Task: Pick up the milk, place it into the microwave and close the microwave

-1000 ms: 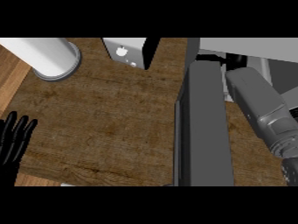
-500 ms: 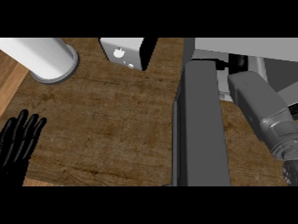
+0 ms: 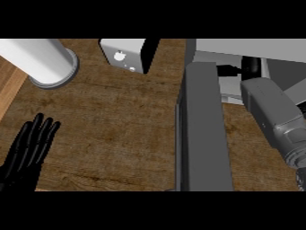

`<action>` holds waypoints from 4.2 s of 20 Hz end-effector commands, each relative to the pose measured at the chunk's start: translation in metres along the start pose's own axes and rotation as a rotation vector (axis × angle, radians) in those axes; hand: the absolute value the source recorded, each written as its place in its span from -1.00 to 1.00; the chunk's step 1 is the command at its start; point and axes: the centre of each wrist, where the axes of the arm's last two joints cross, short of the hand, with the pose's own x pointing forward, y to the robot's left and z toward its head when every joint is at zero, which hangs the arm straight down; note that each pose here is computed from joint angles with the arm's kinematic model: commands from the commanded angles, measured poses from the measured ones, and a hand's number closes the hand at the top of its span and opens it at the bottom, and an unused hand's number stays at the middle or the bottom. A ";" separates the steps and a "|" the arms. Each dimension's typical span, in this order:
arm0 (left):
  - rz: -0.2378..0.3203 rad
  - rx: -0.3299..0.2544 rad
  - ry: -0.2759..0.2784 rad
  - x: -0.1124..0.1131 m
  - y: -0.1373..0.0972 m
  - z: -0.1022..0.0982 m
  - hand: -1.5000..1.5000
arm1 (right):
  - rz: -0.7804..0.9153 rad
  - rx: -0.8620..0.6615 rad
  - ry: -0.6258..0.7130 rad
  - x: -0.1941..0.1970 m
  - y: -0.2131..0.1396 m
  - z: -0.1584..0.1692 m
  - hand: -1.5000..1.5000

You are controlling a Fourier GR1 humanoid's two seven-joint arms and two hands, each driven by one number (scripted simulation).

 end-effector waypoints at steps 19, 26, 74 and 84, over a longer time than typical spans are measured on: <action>0.056 -0.084 0.080 -0.026 -0.029 -0.016 -1.00 | -0.280 0.133 0.011 -0.055 0.022 0.068 -1.00; 0.013 -0.237 0.114 -0.040 -0.045 -0.028 -1.00 | -0.387 0.163 0.013 -0.074 0.026 0.096 -1.00; -0.096 -0.440 0.258 -0.132 -0.224 -0.063 1.00 | -0.537 0.322 -0.216 -0.020 -0.148 0.197 -1.00; -0.083 -0.309 0.172 -0.120 -0.222 -0.116 1.00 | -0.599 0.531 -0.307 0.015 -0.154 0.178 -1.00</action>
